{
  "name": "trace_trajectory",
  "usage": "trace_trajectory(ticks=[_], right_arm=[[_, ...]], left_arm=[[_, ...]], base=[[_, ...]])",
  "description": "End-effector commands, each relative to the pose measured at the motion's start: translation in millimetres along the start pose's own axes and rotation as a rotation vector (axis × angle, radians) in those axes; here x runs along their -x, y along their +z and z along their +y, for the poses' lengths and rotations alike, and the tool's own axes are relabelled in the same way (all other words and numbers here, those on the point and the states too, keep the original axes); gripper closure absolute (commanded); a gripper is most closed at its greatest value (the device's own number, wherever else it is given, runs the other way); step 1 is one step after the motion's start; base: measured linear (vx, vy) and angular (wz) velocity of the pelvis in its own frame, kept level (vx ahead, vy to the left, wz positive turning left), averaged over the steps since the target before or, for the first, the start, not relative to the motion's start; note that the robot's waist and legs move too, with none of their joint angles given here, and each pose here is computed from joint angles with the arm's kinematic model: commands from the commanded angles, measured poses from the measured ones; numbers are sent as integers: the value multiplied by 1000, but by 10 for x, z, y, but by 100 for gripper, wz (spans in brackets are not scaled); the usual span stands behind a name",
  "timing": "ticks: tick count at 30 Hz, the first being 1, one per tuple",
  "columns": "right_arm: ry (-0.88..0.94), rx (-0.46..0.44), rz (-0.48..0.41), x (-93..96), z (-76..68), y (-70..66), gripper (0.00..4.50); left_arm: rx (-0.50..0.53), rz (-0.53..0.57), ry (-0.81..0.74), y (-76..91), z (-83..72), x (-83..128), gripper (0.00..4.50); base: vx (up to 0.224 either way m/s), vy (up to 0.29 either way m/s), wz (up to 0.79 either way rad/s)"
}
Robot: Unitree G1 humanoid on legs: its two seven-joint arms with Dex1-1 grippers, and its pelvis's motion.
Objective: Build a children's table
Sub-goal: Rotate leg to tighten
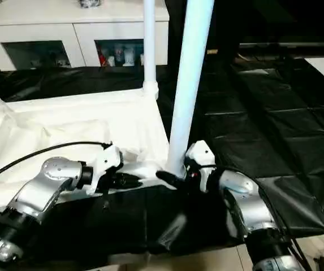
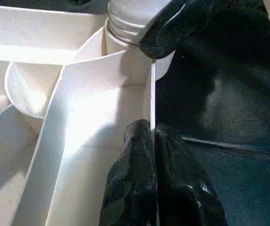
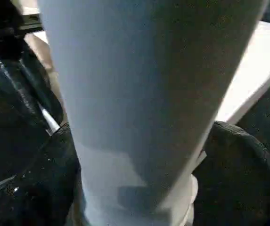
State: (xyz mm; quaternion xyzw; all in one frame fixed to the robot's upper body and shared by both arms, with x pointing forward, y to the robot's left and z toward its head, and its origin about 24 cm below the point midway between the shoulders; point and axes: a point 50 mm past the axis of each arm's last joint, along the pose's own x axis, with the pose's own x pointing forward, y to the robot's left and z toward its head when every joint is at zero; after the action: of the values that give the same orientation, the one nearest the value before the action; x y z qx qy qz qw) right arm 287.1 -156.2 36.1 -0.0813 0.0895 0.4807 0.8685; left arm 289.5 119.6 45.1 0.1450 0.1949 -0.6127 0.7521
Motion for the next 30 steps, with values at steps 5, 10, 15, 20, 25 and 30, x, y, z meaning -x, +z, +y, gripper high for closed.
trace_trajectory(ticks=[5, 10, 15, 20, 25, 30], right_arm=[[42, -6, 1, 40, 20, 18, 65], [63, -17, 2, 45, 36, 9, 119], [65, -27, 1, 47, 36, 2, 163], [71, -32, 4, 50, 39, -6, 177], [64, -35, 4, 35, 39, -7, 180], [-138, -85, 72, -108, -48, -113, 181]], left_arm=[[36, -12, -77, -47, -101, -9, 450], [36, -8, -81, -40, -106, 8, 450], [37, -6, -81, -34, -102, 9, 450], [39, -3, -82, -31, -105, 13, 450], [45, 1, -74, -32, -98, 14, 450], [87, 13, 42, -61, 9, -55, 450]], base=[[0, 0, 0], [0, 0, 0], [0, 0, 0], [0, 0, 0], [0, 0, 0], [0, 0, 0]])
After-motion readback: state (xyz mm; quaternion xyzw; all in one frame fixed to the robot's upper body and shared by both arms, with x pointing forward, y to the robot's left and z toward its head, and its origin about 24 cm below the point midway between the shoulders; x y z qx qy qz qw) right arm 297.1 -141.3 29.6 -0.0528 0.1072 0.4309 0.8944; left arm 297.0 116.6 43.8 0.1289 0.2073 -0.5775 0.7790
